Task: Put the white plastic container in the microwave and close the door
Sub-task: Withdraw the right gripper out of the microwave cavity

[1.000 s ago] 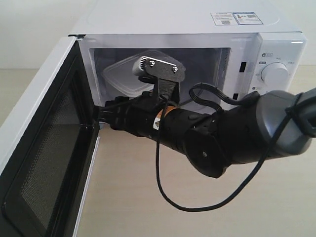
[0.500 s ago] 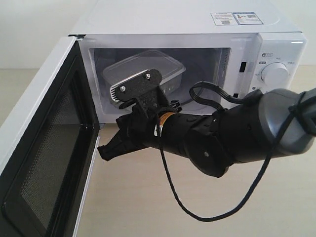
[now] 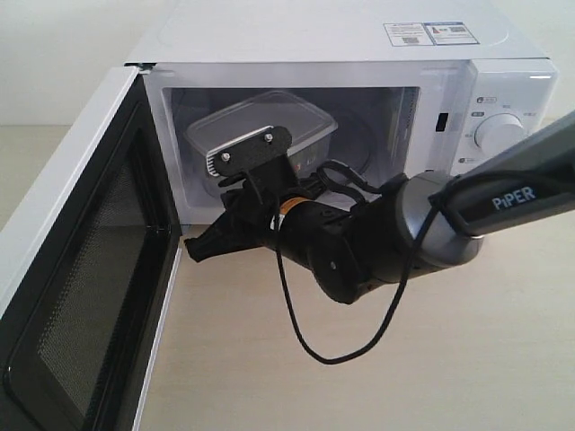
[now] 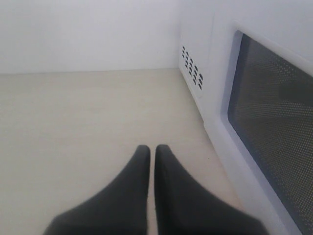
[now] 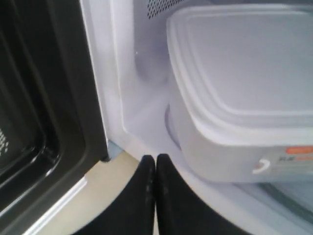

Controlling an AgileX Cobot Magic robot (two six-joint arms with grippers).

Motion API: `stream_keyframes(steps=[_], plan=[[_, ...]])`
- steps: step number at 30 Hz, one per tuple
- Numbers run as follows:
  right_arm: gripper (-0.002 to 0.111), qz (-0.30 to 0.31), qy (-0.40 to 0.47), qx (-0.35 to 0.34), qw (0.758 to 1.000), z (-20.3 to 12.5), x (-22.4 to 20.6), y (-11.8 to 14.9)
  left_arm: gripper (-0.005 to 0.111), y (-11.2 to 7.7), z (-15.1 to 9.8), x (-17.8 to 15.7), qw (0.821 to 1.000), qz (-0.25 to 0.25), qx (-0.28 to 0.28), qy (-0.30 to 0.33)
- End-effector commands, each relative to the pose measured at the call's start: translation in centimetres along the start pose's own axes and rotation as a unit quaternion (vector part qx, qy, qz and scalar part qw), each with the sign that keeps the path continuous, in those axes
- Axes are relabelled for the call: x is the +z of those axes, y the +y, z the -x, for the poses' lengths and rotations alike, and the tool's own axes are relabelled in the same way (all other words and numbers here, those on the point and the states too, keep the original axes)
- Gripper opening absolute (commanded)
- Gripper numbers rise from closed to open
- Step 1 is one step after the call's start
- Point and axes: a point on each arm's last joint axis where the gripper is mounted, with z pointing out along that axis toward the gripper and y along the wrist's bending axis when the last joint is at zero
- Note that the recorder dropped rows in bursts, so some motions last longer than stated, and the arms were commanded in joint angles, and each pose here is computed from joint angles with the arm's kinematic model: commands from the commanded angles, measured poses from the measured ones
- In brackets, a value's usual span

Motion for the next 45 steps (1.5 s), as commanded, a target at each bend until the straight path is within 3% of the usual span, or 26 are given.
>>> stream_keyframes(steps=[1, 18, 29, 35, 45], plan=[[0.0, -0.018, -0.015, 0.0, 1.0, 0.7, 0.9, -0.4, 0.004, 0.0, -0.1, 0.0, 1.0, 0.0, -0.003, 0.0], [0.0, -0.071, -0.024, 0.032, 0.997, 1.6, 3.3, -4.1, 0.004, 0.0, -0.1, 0.0, 1.0, 0.0, -0.003, 0.0], [0.0, -0.04, 0.004, -0.002, 0.999, 2.5, 2.4, -2.5, 0.004, 0.0, -0.1, 0.0, 1.0, 0.0, -0.003, 0.0], [0.0, -0.025, 0.01, -0.023, 0.999, 2.9, -0.7, -1.5, 0.004, 0.0, -0.1, 0.0, 1.0, 0.0, -0.003, 0.0], [0.0, -0.032, 0.014, -0.027, 0.999, -0.8, -9.1, -1.4, 0.004, 0.0, -0.1, 0.0, 1.0, 0.0, -0.002, 0.0]])
